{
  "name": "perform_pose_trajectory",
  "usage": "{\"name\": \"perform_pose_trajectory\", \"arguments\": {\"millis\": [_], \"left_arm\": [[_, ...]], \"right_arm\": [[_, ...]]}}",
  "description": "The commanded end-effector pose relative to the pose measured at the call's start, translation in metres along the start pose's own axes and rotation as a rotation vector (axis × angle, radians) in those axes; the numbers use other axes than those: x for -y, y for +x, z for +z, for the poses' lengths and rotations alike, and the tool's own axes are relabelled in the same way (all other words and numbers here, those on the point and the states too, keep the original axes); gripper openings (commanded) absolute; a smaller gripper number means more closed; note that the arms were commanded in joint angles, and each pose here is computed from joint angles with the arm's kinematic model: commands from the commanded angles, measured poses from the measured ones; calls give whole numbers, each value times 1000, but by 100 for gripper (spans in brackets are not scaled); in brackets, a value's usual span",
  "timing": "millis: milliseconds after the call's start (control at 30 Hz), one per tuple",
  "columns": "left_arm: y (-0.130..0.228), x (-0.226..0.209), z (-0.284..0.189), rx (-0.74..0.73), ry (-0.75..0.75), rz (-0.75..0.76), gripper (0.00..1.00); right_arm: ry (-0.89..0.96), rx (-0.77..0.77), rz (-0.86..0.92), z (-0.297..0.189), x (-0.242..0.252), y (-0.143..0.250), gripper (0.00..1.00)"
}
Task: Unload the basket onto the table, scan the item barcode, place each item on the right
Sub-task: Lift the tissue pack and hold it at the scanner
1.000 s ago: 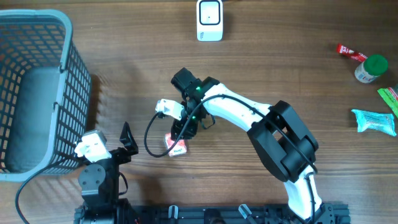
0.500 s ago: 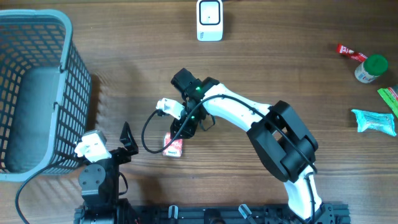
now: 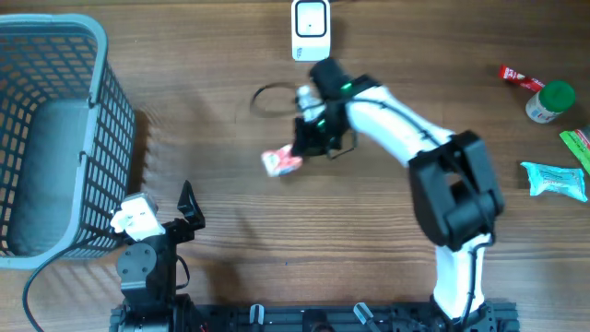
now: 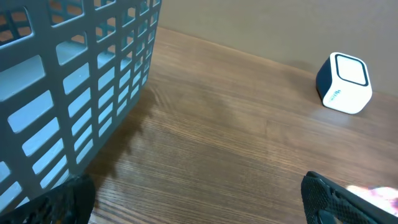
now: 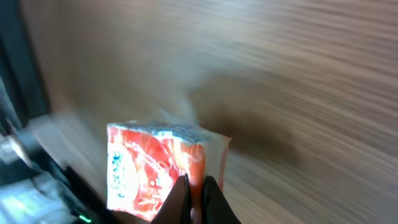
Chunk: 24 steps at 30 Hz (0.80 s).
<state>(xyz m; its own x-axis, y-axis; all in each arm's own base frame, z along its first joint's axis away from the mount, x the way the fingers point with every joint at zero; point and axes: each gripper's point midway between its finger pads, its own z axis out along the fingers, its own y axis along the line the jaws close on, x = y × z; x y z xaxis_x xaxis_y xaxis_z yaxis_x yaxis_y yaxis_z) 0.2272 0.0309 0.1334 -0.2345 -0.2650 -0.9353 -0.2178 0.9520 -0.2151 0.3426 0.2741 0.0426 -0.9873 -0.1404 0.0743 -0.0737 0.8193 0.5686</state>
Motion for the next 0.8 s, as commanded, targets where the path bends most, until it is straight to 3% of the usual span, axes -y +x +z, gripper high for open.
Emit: {"name": "perform_pose_trajectory", "arguments": {"millis": [0,33,100,133,200,233,333,500,700,733,767], "left_arm": [[-1,-4,0,9,-19,17,100],[-1,-4,0,9,-19,17,100],[-1,-4,0,9,-19,17,100],[-1,-4,0,9,-19,17,100],[-1,-4,0,9,-19,17,100],[-1,-4,0,9,-19,17,100],[-1,-4,0,9,-19,17,100],[-1,-4,0,9,-19,17,100],[-1,-4,0,9,-19,17,100],[-1,-4,0,9,-19,17,100],[-1,-4,0,9,-19,17,100]], "right_arm": [[182,110,599,-38,62,-8,5],[254,143,760,-42,84,-3,5],[306,158,838,-40,97,4,4],[312,155,856,-35,99,7,24],[298,149,751,-32,96,4,90],[259,146,642,-33,90,-4,100],[197,151,445,-52,73,-19,100],[151,230,377,-73,53,-34,100],[154,215,336,-34,68,-27,100],[150,221,325,-25,71,-28,96],[151,219,320,-16,75,-27,84]]}}
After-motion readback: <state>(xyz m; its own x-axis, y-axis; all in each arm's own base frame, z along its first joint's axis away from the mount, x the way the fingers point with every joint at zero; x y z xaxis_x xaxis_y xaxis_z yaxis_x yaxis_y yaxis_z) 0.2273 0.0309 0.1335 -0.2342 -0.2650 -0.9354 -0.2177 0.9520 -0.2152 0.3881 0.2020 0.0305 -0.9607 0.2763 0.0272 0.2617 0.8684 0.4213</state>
